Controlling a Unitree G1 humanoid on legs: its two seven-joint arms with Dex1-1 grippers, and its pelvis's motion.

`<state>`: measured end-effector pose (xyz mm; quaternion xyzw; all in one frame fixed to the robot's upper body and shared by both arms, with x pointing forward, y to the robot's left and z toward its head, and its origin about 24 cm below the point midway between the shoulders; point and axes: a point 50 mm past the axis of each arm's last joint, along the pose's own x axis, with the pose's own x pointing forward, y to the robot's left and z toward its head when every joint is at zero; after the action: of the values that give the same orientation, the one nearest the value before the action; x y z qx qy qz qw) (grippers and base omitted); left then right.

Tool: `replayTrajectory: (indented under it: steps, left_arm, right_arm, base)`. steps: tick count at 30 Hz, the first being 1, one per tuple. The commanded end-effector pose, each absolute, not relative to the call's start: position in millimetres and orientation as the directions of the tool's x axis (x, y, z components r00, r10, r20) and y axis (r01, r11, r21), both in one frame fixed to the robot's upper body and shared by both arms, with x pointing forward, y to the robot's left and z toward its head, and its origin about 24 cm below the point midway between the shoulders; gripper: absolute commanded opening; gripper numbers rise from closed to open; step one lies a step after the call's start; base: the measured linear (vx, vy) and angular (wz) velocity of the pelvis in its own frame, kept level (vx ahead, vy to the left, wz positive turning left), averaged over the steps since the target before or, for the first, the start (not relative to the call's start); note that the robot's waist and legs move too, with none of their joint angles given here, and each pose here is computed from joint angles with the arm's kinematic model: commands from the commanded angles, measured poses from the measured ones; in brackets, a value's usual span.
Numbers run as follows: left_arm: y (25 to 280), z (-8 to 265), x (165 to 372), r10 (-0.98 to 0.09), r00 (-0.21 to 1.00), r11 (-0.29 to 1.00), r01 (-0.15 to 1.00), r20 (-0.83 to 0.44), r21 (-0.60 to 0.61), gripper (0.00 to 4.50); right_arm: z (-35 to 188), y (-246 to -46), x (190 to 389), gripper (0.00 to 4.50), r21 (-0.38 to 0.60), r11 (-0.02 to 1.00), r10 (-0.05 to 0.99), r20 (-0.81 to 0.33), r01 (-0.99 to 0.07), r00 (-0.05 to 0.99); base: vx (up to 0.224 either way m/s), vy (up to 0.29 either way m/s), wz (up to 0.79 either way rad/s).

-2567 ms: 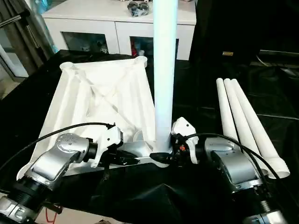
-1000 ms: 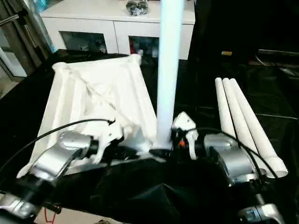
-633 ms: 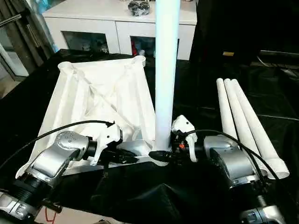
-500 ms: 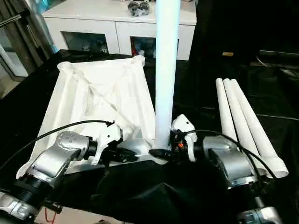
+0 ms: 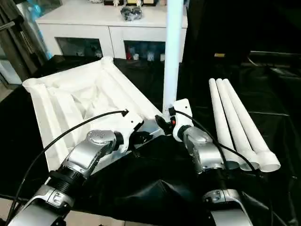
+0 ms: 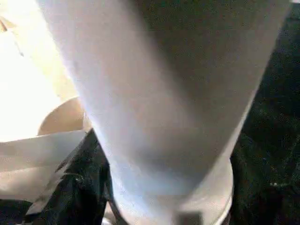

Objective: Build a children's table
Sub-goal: Rotate leg to tighten

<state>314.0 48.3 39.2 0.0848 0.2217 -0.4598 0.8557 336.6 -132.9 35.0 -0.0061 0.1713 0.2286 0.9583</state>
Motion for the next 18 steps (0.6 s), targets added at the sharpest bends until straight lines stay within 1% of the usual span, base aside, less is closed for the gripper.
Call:
replayTrajectory:
  steps: [1, 2, 3, 4, 6, 7, 8, 9, 10, 12, 14, 15, 16, 17, 18]
  left_arm:
    - [24.8, 64.6, 314.4, -0.826, 0.449, 0.489, 0.872, -0.341, -0.036, 0.0]
    - [25.9, 64.4, 312.8, -0.834, 0.434, 0.472, 0.881, -0.34, -0.034, 0.0]
    - [26.9, 63.8, 311.4, -0.841, 0.421, 0.459, 0.888, -0.34, -0.034, 0.0]
    - [28.5, 63.1, 309.7, -0.848, 0.406, 0.443, 0.895, -0.342, -0.038, 0.0]
    - [32.1, 61.5, 306.4, -0.861, 0.375, 0.413, 0.91, -0.343, -0.043, 0.0]
    - [33.8, 60.8, 305.0, -0.866, 0.361, 0.4, 0.915, -0.346, -0.046, 0.0]
    - [34.6, 60.6, 304.3, -0.869, 0.353, 0.391, 0.919, -0.347, -0.045, 0.0]
    - [39.0, 59.7, 300.5, -0.883, 0.311, 0.348, 0.936, -0.352, -0.046, 0.0]
    - [42.5, 59.1, 298.7, -0.888, 0.29, 0.328, 0.943, -0.357, -0.05, 0.0]
    - [48.6, 58.1, 296.0, -0.895, 0.256, 0.295, 0.954, -0.366, -0.055, 0.0]
    - [50.7, 57.7, 294.7, -0.898, 0.24, 0.28, 0.958, -0.37, -0.057, 0.0]
    - [53.6, 57.5, 292.9, -0.902, 0.218, 0.258, 0.964, -0.372, -0.06, 0.0]
    - [60.0, 57.0, 288.1, -0.909, 0.161, 0.204, 0.976, -0.385, -0.072, 0.0]
    - [60.0, 57.0, 288.1, -0.909, 0.161, 0.203, 0.976, -0.385, -0.072, 0.0]
    - [63.2, 56.7, 286.1, -0.909, 0.138, 0.181, 0.981, -0.393, -0.075, 0.0]
  right_arm:
    - [13.4, -100.3, 324.3, 3.46, 0.182, 0.834, 0.547, -0.401, -0.521, 0.735]
    - [15.8, -102.1, 325.8, 3.49, 0.183, 0.831, 0.552, -0.392, -0.526, 0.736]
    - [17.8, -103.5, 327.0, 3.68, 0.179, 0.826, 0.558, -0.384, -0.534, 0.736]
    - [20.5, -105.0, 327.5, 3.68, 0.172, 0.814, 0.575, -0.374, -0.555, 0.728]
    - [26.6, -105.1, 323.5, 3.88, 0.174, 0.735, 0.669, -0.346, -0.655, 0.658]
    - [29.0, -105.6, 321.0, 3.88, 0.169, 0.7, 0.703, -0.336, -0.694, 0.627]
    - [30.0, -106.3, 320.0, 3.88, 0.169, 0.686, 0.715, -0.333, -0.707, 0.615]
    - [34.9, -111.0, 314.9, 3.88, 0.171, 0.624, 0.768, -0.317, -0.763, 0.557]
    - [37.9, -115.4, 311.7, 3.88, 0.164, 0.586, 0.794, -0.314, -0.794, 0.521]
    - [41.7, -123.4, 307.0, 3.88, 0.149, 0.532, 0.824, -0.32, -0.834, 0.468]
    - [43.0, -126.3, 305.4, 3.88, 0.147, 0.513, 0.833, -0.322, -0.846, 0.45]
    - [44.8, -130.1, 302.5, 3.88, 0.146, 0.484, 0.847, -0.325, -0.863, 0.42]
    - [47.6, -137.0, 294.0, 3.88, 0.161, 0.398, 0.882, -0.339, -0.903, 0.328]
    - [47.6, -137.0, 293.9, 3.88, 0.161, 0.397, 0.882, -0.339, -0.903, 0.328]
    - [47.9, -140.5, 290.3, 3.88, 0.168, 0.362, 0.891, -0.351, -0.917, 0.288]
  base:
    - [0.0, 0.0, 0.0]
    - [0.0, 0.0, 0.0]
    - [0.0, 0.0, 0.0]
    - [0.0, 0.0, 0.0]
    - [0.0, 0.0, 0.0]
    - [0.0, 0.0, 0.0]
    - [0.0, 0.0, 0.0]
    - [0.0, 0.0, 0.0]
    - [0.0, 0.0, 0.0]
    - [0.0, 0.0, 0.0]
    - [0.0, 0.0, 0.0]
    - [0.0, 0.0, 0.0]
    - [0.0, 0.0, 0.0]
    - [0.0, 0.0, 0.0]
    - [0.0, 0.0, 0.0]
